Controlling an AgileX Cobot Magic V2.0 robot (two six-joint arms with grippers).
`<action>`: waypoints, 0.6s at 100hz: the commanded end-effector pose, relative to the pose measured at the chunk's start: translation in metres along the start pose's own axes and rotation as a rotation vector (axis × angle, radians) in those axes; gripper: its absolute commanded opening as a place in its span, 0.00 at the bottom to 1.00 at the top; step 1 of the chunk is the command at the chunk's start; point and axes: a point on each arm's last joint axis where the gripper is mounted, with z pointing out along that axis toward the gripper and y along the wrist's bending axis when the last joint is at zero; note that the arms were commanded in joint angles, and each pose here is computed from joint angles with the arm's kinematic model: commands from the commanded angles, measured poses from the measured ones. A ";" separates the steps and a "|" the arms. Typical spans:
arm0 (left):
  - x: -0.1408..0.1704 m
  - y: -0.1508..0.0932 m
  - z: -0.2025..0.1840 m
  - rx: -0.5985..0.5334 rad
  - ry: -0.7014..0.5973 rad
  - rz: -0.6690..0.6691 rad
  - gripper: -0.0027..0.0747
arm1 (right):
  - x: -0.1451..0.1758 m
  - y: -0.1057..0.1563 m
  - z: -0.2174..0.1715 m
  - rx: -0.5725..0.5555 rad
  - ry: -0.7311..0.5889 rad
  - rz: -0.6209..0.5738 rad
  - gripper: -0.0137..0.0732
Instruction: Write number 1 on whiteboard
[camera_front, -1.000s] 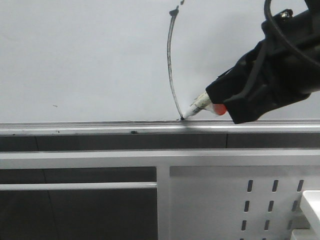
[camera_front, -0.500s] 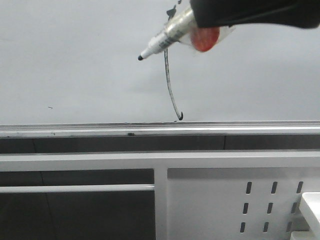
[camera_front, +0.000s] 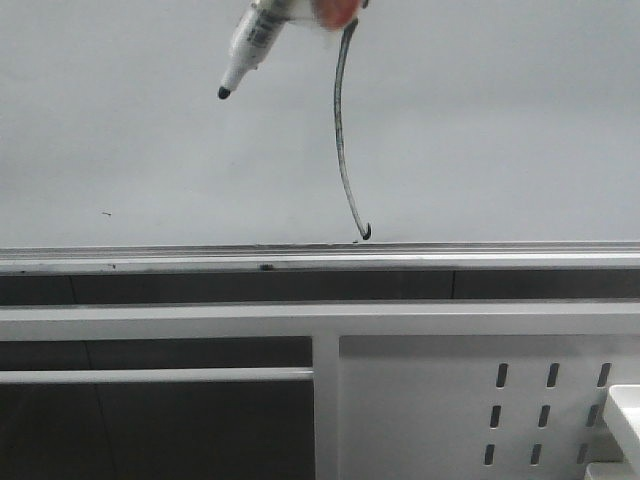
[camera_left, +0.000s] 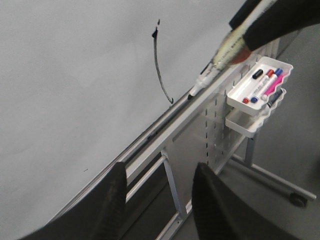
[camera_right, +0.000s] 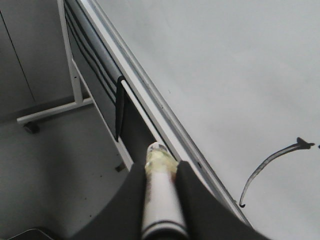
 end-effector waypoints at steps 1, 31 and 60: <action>-0.019 0.002 0.005 0.035 -0.044 0.033 0.42 | -0.027 0.000 -0.005 -0.018 -0.079 0.004 0.10; -0.024 -0.001 0.025 0.146 0.009 0.039 0.42 | -0.056 0.028 0.001 -0.117 -0.135 -0.131 0.10; -0.024 -0.001 0.025 0.149 0.008 0.043 0.42 | -0.063 0.040 0.001 -0.172 -0.210 -0.119 0.10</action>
